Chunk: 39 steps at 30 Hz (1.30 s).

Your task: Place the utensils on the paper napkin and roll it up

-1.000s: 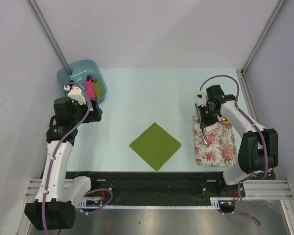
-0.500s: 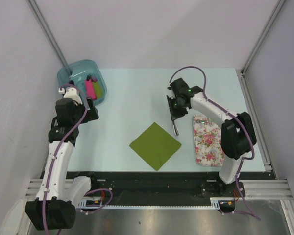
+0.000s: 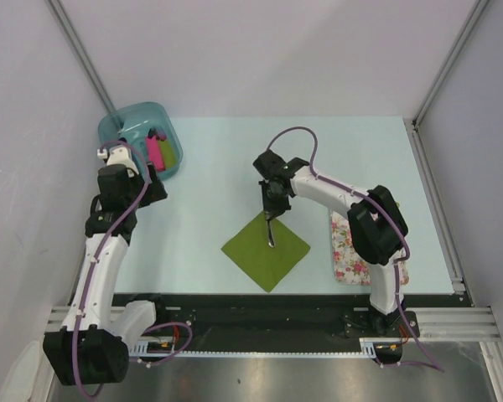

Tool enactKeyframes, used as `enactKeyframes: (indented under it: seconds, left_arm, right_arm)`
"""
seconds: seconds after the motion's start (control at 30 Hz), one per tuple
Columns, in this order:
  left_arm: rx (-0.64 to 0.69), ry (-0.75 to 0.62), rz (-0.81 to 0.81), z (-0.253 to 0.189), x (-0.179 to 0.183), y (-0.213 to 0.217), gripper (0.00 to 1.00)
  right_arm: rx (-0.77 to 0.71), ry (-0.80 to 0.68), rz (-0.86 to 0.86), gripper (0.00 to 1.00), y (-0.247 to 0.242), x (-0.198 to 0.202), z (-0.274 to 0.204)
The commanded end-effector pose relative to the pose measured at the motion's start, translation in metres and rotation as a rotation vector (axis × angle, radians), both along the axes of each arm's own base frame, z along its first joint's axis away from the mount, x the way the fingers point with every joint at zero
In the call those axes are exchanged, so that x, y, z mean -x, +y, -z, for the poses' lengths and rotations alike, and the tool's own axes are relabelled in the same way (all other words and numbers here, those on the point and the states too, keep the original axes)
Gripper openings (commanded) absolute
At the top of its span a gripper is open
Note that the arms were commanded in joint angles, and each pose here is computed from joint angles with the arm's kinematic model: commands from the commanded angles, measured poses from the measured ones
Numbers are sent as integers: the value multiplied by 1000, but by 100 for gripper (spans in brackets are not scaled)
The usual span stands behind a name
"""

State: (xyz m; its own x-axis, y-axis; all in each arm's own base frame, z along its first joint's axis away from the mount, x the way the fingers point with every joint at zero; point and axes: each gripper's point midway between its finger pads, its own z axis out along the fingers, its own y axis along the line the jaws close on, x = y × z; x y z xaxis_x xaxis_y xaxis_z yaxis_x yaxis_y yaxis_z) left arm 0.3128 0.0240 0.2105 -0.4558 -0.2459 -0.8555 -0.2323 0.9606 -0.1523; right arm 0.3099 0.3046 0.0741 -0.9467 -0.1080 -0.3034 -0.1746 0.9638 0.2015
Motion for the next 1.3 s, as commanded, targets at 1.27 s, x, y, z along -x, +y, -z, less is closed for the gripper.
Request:
enactKeyframes:
  seconds: [1.27]
  left_arm:
    - [-3,-25,-32,0,-12,6,100]
  right_arm:
    - [42,150,99,29,14,33,47]
